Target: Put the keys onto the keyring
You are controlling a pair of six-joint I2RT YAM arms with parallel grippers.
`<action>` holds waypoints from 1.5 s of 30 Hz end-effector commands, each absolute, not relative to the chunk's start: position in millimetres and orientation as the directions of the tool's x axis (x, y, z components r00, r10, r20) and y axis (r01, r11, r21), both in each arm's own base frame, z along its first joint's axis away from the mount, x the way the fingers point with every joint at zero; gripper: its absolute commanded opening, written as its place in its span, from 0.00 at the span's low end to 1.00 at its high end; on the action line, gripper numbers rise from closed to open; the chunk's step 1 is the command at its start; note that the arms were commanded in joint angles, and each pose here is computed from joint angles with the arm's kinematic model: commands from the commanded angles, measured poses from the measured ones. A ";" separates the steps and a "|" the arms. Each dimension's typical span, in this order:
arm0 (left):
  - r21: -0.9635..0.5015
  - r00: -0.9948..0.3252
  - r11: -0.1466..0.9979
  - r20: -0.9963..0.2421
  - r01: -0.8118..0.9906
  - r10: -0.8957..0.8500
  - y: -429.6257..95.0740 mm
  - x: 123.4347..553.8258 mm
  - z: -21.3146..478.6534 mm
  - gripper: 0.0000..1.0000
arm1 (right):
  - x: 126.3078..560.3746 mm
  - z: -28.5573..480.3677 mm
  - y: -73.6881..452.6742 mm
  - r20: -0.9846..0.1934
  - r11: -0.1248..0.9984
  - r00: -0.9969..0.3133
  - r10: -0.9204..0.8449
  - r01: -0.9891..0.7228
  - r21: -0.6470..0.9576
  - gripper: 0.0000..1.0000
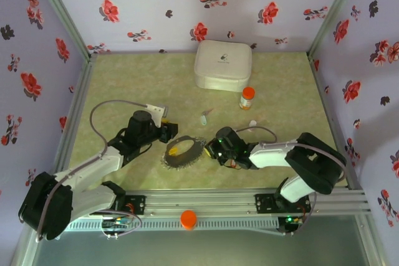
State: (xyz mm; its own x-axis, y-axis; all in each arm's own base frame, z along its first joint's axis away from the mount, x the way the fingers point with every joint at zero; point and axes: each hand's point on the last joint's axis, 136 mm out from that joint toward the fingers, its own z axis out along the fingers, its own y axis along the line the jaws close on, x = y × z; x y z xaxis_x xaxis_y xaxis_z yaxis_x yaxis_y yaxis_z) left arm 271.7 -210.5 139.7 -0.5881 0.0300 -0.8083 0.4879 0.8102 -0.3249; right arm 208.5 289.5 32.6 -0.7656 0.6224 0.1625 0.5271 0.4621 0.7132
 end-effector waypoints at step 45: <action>-0.625 -0.650 0.190 -0.750 0.757 0.124 -285.4 201.8 212.2 0.61 | 200.1 198.7 316.2 -0.754 0.431 -0.384 -0.533 -0.890 0.148 0.00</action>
